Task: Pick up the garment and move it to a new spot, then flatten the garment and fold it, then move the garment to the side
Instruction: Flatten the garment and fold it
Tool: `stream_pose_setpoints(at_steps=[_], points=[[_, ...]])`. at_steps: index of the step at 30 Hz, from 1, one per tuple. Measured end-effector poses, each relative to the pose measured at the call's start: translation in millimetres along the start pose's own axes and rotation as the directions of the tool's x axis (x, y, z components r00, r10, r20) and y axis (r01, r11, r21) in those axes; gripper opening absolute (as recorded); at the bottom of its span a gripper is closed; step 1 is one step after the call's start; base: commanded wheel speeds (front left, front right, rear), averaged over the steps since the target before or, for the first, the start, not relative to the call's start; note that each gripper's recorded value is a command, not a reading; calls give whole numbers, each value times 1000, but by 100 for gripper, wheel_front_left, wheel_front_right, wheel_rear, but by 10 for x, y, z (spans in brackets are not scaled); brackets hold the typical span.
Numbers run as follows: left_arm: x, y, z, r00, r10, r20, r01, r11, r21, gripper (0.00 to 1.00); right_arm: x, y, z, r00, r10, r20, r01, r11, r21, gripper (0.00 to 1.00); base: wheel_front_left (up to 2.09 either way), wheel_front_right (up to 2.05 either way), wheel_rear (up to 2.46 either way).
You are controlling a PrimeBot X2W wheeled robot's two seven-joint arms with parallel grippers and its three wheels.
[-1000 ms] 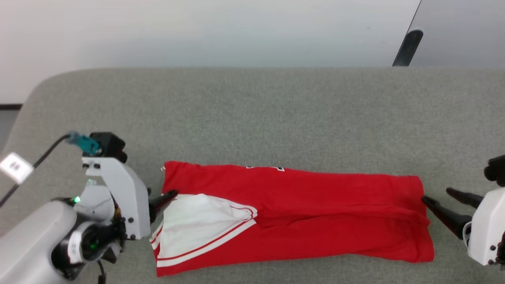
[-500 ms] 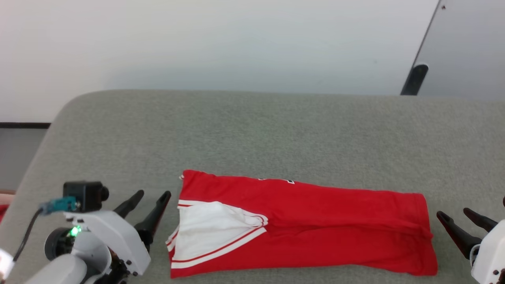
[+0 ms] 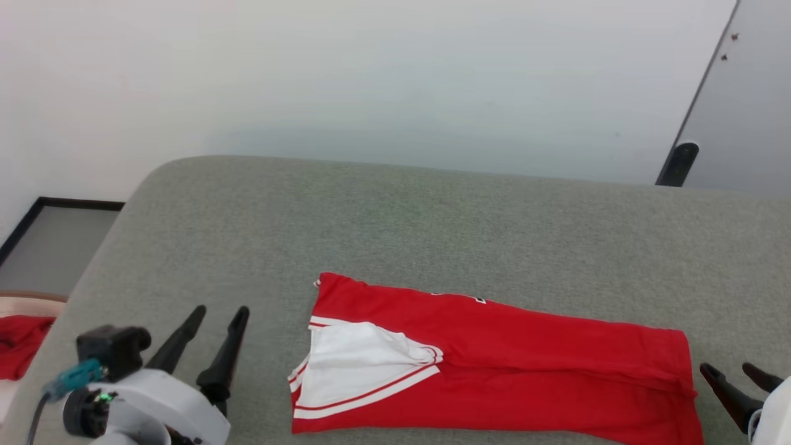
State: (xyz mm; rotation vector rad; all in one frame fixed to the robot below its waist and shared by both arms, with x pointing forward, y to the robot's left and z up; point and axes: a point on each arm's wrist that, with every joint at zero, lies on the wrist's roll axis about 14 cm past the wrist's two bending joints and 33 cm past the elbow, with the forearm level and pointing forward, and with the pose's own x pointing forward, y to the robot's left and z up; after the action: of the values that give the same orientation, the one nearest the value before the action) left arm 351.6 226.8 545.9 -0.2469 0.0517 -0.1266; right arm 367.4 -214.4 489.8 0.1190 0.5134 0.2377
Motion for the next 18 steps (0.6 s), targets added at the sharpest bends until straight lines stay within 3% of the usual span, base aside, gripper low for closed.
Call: stream_pose_setpoints(at_steps=[18], points=[[-516, 449, 68, 963, 190, 190, -189, 982, -27, 100, 230, -249, -309, 957, -79, -280, 88, 996, 17, 100, 0, 0, 0]])
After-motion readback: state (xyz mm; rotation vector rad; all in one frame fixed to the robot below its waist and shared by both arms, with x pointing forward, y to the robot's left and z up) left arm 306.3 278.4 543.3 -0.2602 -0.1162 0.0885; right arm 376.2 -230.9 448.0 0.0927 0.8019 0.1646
